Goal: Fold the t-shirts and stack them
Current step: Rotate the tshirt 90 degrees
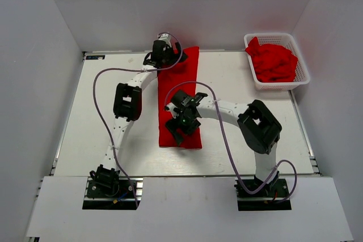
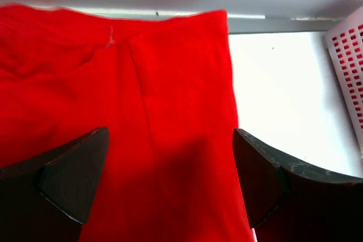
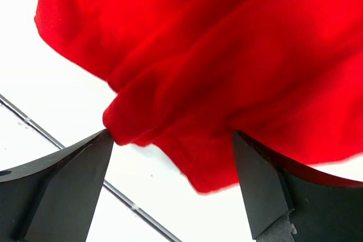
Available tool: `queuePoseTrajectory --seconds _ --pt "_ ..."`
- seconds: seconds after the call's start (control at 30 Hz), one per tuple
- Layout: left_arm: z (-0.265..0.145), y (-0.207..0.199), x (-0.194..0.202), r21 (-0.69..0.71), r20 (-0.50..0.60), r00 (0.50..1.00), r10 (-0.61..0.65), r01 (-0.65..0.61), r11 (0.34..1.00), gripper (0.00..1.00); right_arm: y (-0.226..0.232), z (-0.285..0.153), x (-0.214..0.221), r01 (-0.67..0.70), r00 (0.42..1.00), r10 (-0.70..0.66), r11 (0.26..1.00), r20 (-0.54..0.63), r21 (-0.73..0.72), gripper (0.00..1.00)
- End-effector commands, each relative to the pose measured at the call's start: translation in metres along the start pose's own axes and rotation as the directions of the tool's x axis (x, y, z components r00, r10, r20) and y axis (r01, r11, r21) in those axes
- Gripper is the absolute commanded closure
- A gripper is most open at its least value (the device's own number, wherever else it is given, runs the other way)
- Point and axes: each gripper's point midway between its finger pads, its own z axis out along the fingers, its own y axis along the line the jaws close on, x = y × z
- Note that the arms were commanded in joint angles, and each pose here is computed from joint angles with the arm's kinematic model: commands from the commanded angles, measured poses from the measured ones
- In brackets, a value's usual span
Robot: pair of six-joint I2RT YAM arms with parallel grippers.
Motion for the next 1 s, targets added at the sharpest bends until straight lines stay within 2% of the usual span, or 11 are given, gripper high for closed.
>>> queuePoseTrajectory --seconds 0.0,0.17,0.3,0.37,0.43,0.47,0.5,0.57,0.7,0.8,0.97 --pt "-0.067 -0.059 -0.124 -0.019 0.186 0.974 0.128 -0.126 0.992 0.00 0.002 -0.043 -0.021 -0.049 0.993 0.041 0.997 0.111 0.063 0.09" --pt "-0.134 -0.105 -0.197 -0.058 0.271 0.927 0.259 -0.253 0.966 0.00 0.006 -0.072 -0.038 -0.106 0.968 0.088 0.992 0.234 0.063 0.09" --pt "-0.174 -0.087 -0.170 -0.167 0.101 0.954 0.283 -0.264 0.950 0.00 0.002 -0.087 -0.042 -0.135 0.949 0.104 0.987 0.297 0.084 0.09" --pt "-0.215 -0.089 -0.172 -0.230 0.066 0.956 0.286 -0.264 0.937 0.00 -0.007 -0.099 -0.042 -0.162 0.935 0.116 0.980 0.335 0.114 0.09" --pt "-0.232 -0.065 -0.119 -0.286 -0.094 0.964 0.248 -0.265 0.921 0.00 -0.018 -0.101 -0.039 -0.197 0.928 0.137 0.970 0.347 0.143 0.09" --pt "-0.254 -0.072 -0.119 -0.288 -0.092 0.969 0.231 -0.248 0.925 0.00 -0.020 -0.103 -0.038 -0.208 0.924 0.144 0.967 0.355 0.149 0.09" --pt "-0.260 -0.053 -0.078 -0.317 -0.181 0.969 0.167 -0.219 0.923 0.00 -0.030 -0.106 -0.035 -0.251 0.913 0.173 0.952 0.370 0.173 0.09" --pt "-0.282 -0.039 -0.041 -0.358 -0.259 0.960 0.107 -0.199 0.912 0.00 -0.041 -0.104 -0.024 -0.289 0.907 0.205 0.938 0.367 0.189 0.09" --pt "-0.340 -0.013 0.060 -0.402 -0.434 0.901 0.003 -0.197 0.894 0.00 -0.062 -0.109 -0.009 -0.380 0.876 0.277 0.900 0.395 0.212 0.09" --pt "-0.382 -0.014 0.111 -0.410 -0.527 0.847 -0.070 -0.182 0.894 0.00 -0.073 -0.106 0.006 -0.429 0.859 0.324 0.878 0.396 0.213 0.09" --pt "-0.421 -0.041 0.170 -0.319 -0.568 0.813 -0.128 -0.074 0.945 0.00 -0.070 -0.087 0.027 -0.474 0.841 0.389 0.865 0.377 0.164 0.09"
